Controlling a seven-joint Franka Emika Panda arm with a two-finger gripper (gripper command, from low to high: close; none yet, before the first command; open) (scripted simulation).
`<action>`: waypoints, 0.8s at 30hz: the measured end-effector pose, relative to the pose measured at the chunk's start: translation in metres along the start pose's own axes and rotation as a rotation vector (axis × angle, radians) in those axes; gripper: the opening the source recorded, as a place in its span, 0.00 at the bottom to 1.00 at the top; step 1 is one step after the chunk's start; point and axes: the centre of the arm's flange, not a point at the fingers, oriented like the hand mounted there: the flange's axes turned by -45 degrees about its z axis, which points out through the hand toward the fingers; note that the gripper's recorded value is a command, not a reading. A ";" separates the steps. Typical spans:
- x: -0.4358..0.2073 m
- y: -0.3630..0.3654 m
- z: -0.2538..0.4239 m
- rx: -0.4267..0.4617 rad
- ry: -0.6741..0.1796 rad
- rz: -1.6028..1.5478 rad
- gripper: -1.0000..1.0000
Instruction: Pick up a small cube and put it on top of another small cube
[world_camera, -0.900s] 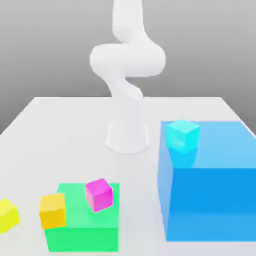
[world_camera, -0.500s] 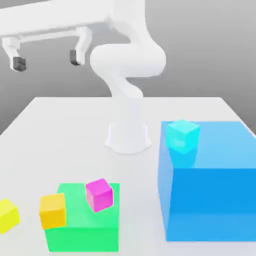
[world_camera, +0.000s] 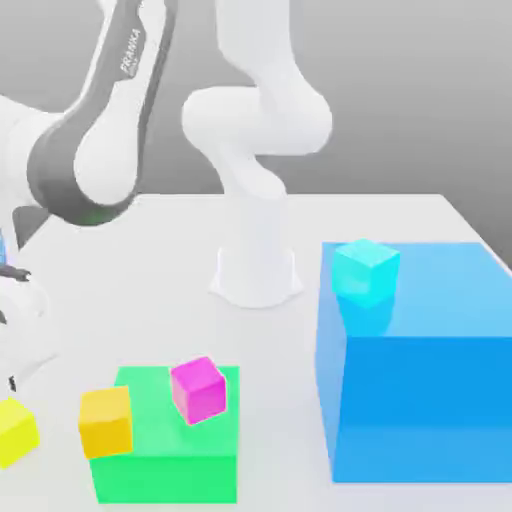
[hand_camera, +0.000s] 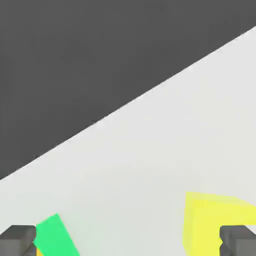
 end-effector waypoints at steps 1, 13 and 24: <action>-0.004 0.014 0.014 -0.019 -0.020 0.020 0.50; -0.012 0.031 0.096 -0.040 -0.042 0.042 0.00; -0.012 -0.058 -0.028 -0.002 -0.056 -0.190 0.00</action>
